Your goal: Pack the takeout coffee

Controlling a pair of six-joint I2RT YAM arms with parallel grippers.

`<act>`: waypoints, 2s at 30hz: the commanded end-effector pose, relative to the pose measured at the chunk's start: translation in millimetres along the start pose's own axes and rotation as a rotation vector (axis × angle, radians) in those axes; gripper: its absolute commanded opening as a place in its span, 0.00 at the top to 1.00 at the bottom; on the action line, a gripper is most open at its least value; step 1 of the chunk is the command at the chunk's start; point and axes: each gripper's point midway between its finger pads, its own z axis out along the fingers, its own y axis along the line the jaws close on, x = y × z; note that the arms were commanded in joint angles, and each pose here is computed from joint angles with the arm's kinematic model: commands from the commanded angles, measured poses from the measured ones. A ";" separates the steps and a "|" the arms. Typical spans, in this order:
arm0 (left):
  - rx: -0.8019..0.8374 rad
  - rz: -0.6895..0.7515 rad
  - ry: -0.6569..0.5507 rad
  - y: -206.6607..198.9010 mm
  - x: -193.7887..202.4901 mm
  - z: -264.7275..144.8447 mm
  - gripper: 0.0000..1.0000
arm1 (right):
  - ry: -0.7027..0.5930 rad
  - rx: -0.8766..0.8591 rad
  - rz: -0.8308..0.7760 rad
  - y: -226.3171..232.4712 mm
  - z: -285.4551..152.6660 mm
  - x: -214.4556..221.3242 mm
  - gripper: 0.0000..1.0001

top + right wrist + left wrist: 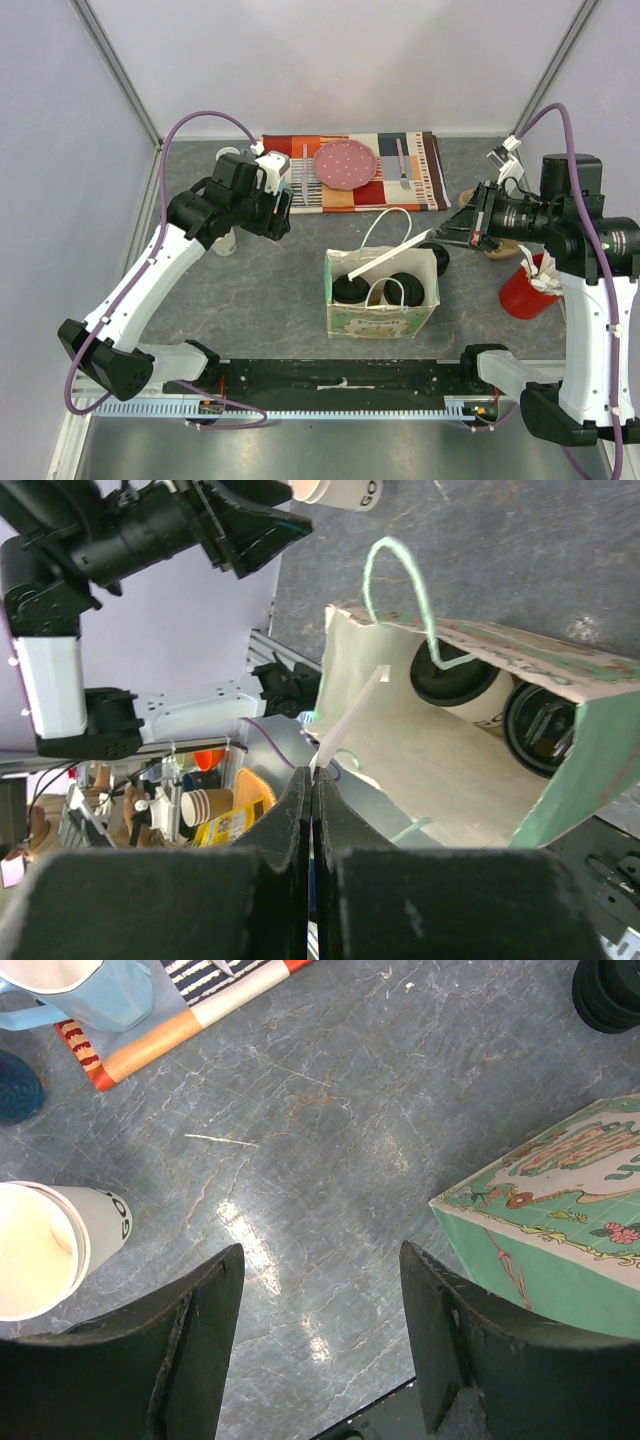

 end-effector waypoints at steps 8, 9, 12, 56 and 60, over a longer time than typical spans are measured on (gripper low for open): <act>0.003 0.015 -0.040 0.9 -3.5 -7.5 0.30 | 0.071 0.142 0.087 -37.1 9.0 13.7 0.55; 0.003 0.015 -0.043 0.9 -4.0 -7.9 0.30 | 0.064 0.143 0.085 -36.4 8.9 11.0 0.31; 0.003 0.016 -0.040 1.0 -3.3 -7.1 0.30 | 0.041 0.147 0.066 -30.6 8.2 -2.8 0.02; -0.051 0.095 -0.033 16.3 31.9 7.9 0.31 | 0.294 1.382 -0.440 -271.1 -84.4 -34.3 0.28; -0.044 0.089 -0.033 14.6 31.5 7.0 0.31 | 0.355 1.439 -0.420 -289.7 -80.2 -34.4 0.41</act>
